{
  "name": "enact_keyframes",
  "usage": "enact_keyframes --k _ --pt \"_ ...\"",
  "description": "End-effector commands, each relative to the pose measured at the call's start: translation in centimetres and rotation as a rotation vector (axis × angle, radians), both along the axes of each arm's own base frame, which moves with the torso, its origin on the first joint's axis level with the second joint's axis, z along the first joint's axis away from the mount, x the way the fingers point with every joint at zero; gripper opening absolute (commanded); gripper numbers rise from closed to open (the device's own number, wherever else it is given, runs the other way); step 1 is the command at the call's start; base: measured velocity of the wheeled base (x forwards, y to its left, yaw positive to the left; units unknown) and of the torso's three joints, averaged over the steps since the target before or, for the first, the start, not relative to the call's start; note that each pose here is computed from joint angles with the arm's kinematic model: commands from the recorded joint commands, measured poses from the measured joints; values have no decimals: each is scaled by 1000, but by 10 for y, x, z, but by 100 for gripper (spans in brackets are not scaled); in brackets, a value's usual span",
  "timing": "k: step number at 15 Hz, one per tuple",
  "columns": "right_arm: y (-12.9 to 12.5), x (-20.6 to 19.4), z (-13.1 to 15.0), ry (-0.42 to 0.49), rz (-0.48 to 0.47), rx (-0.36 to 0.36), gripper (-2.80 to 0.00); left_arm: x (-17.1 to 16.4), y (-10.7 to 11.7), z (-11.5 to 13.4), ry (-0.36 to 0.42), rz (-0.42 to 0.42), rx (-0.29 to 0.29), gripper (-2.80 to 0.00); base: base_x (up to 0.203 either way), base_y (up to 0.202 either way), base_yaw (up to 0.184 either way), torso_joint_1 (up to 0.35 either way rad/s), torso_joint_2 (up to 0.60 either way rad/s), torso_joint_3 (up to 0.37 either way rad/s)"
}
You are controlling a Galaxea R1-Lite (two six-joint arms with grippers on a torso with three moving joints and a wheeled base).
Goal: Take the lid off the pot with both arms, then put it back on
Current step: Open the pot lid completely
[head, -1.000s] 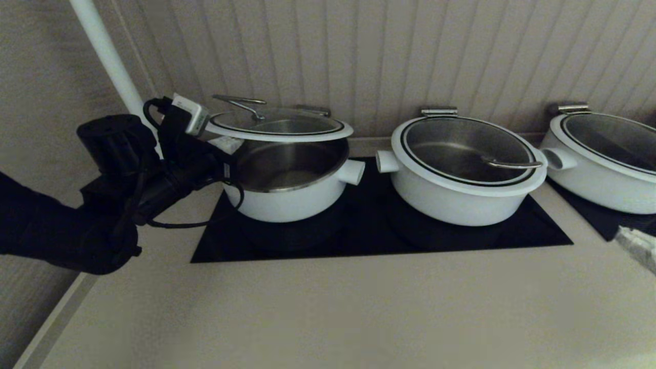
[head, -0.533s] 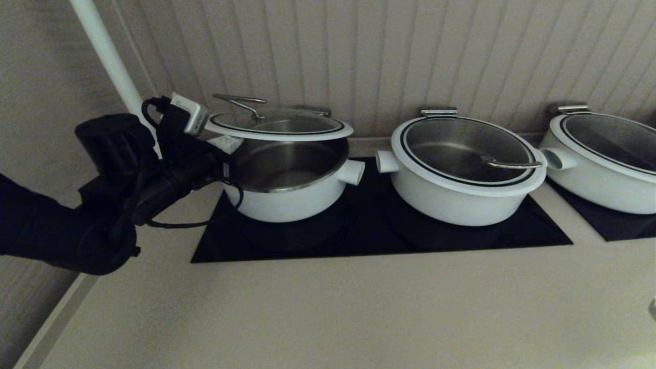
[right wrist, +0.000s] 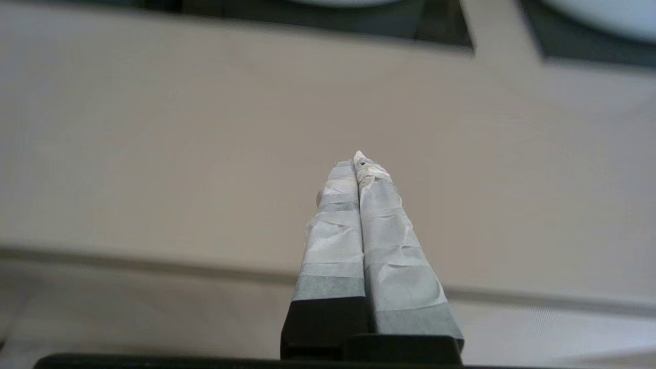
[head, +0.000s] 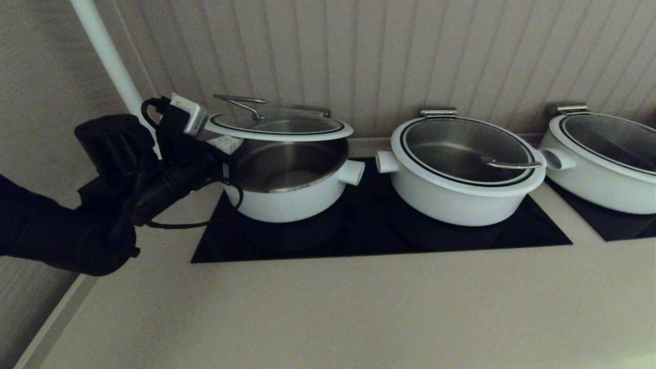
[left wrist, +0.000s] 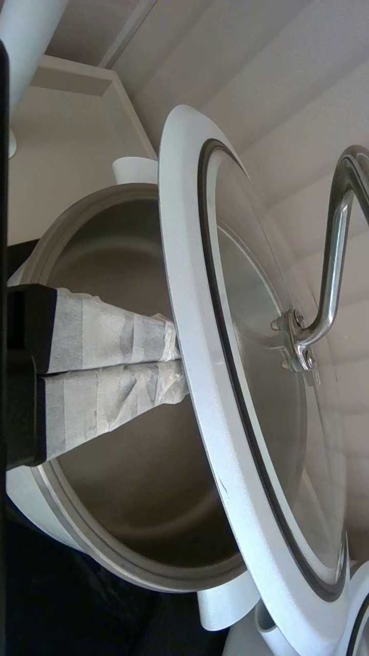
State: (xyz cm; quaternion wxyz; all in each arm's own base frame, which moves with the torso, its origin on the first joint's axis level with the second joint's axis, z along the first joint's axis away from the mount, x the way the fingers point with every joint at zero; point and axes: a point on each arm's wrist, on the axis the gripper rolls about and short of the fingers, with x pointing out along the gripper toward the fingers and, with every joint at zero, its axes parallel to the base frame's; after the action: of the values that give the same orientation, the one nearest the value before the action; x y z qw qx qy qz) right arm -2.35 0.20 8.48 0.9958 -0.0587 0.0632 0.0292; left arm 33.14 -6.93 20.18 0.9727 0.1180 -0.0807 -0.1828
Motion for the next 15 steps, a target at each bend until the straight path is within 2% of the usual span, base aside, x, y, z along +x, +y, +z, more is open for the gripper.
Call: enact_keyframes --k 1,15 --pt "0 -6 -7 -38 1 3 -280 0 0 1 -7 -1 1 -280 0 0 0 0 0 0" --pt "0 -4 -10 -30 -11 27 -280 1 0 -2 1 -1 1 -280 0 0 0 0 0 0"
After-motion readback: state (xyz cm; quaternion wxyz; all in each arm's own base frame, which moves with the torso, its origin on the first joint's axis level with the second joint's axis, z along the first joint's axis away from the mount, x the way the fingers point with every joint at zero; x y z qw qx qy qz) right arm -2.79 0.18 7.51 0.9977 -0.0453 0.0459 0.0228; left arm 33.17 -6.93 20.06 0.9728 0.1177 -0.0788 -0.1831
